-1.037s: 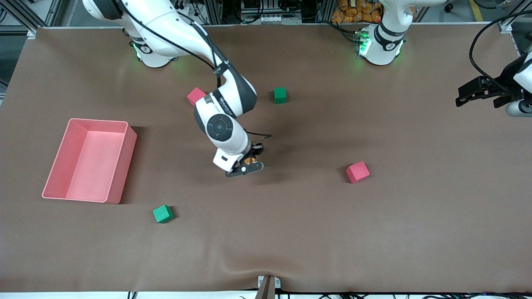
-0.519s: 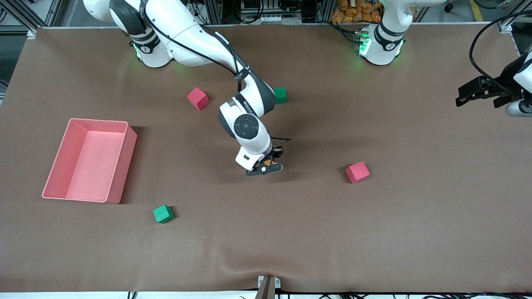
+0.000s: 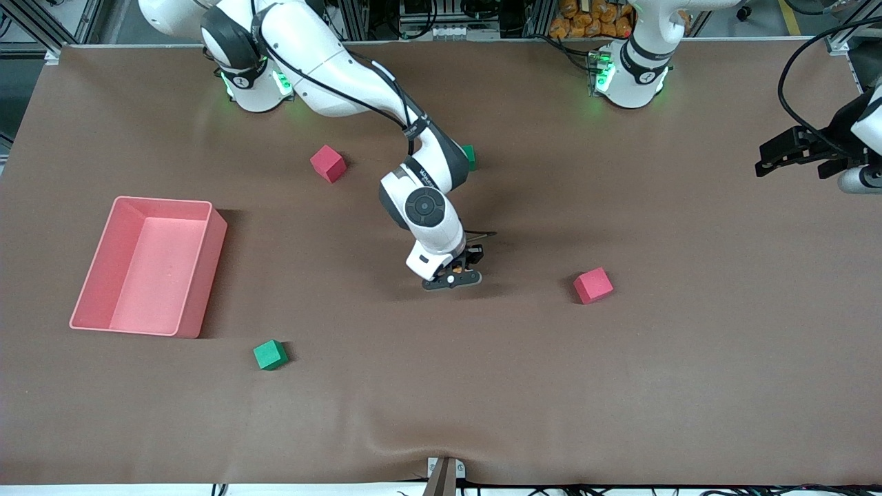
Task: Place and upright button with both arms
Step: 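Carry the button to mid-table and lower it with the right gripper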
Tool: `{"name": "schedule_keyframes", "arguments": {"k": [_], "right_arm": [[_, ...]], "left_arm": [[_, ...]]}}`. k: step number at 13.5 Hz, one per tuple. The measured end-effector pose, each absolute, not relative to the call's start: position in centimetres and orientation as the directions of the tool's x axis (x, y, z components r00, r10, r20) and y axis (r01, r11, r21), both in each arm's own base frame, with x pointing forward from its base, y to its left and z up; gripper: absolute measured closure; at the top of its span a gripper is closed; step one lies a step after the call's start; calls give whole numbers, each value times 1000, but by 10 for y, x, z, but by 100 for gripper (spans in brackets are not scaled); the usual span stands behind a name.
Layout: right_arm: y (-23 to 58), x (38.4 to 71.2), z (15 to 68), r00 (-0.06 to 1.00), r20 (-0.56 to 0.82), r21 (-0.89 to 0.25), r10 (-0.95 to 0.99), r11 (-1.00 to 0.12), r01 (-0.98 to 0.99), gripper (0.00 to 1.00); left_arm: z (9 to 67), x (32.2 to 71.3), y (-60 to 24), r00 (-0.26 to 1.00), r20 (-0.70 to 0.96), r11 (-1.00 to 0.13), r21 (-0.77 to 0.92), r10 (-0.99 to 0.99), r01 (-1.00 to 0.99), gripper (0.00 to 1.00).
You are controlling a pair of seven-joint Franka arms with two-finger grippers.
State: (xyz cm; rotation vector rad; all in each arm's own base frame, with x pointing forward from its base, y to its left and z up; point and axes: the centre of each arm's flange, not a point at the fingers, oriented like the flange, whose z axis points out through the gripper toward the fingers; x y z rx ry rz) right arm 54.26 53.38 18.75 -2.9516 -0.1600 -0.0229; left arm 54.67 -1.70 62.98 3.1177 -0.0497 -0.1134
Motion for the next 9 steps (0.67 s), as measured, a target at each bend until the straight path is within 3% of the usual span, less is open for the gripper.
{"name": "schedule_keyframes", "arguments": {"k": [1, 7, 9], "right_arm": [[535, 541, 186, 994, 27, -184, 108, -977, 111, 62], [542, 548, 207, 992, 68, -207, 107, -971, 119, 1], [537, 559, 232, 992, 88, -219, 94, -969, 111, 0]], "left_arm": [[630, 547, -17, 997, -73, -999, 23, -33, -31, 0], [628, 547, -33, 995, -76, -998, 25, -60, -58, 0], [623, 548, -49, 995, -86, -998, 23, -53, -51, 0]]}}
